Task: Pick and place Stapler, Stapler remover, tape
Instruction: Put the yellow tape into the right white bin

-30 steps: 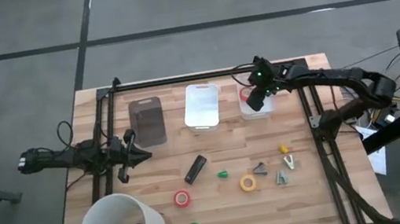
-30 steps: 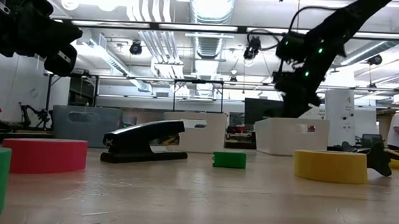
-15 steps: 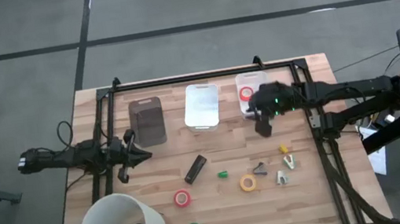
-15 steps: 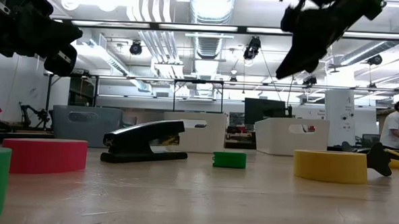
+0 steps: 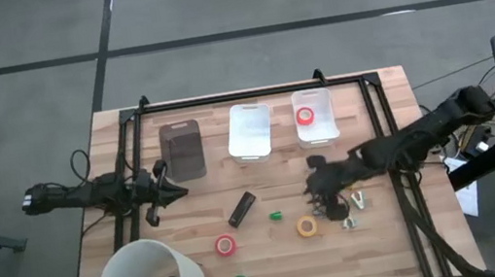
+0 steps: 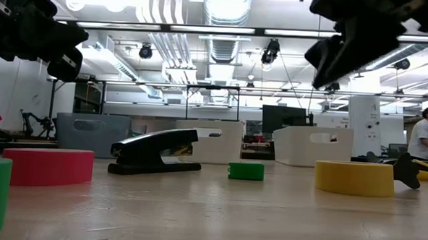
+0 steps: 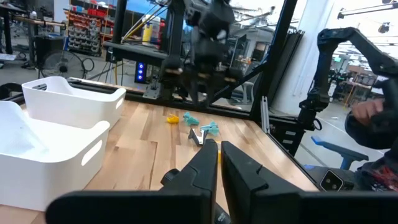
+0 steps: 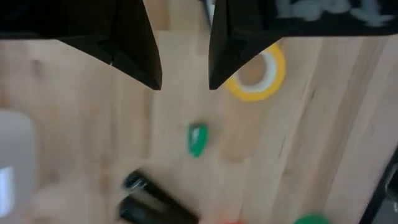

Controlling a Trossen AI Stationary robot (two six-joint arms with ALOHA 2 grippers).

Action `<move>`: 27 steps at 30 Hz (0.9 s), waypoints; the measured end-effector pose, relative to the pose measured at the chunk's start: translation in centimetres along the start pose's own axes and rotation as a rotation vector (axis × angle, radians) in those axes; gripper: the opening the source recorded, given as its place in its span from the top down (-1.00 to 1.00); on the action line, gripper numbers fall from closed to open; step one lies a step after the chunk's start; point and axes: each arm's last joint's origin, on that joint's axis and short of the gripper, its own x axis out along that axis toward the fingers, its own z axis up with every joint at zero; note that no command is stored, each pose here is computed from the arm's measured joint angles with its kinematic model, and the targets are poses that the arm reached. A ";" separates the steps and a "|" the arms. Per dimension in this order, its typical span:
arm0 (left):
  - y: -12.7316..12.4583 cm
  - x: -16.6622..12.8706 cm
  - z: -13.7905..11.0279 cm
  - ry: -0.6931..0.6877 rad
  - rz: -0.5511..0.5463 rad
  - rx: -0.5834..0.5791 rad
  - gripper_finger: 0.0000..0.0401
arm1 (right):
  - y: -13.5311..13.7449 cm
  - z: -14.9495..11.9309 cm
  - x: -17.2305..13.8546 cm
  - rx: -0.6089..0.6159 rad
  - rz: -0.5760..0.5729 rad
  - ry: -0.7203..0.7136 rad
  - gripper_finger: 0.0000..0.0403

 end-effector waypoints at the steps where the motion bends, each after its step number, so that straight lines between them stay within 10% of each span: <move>1: 0.0 0.0 0.0 0.000 0.000 0.000 0.89 | 0.3 -0.1 0.6 -0.004 0.006 0.008 0.36; 27: 0.0 0.0 0.0 0.006 0.001 0.000 0.87 | 3.6 -2.2 8.3 -0.058 -0.015 0.212 0.38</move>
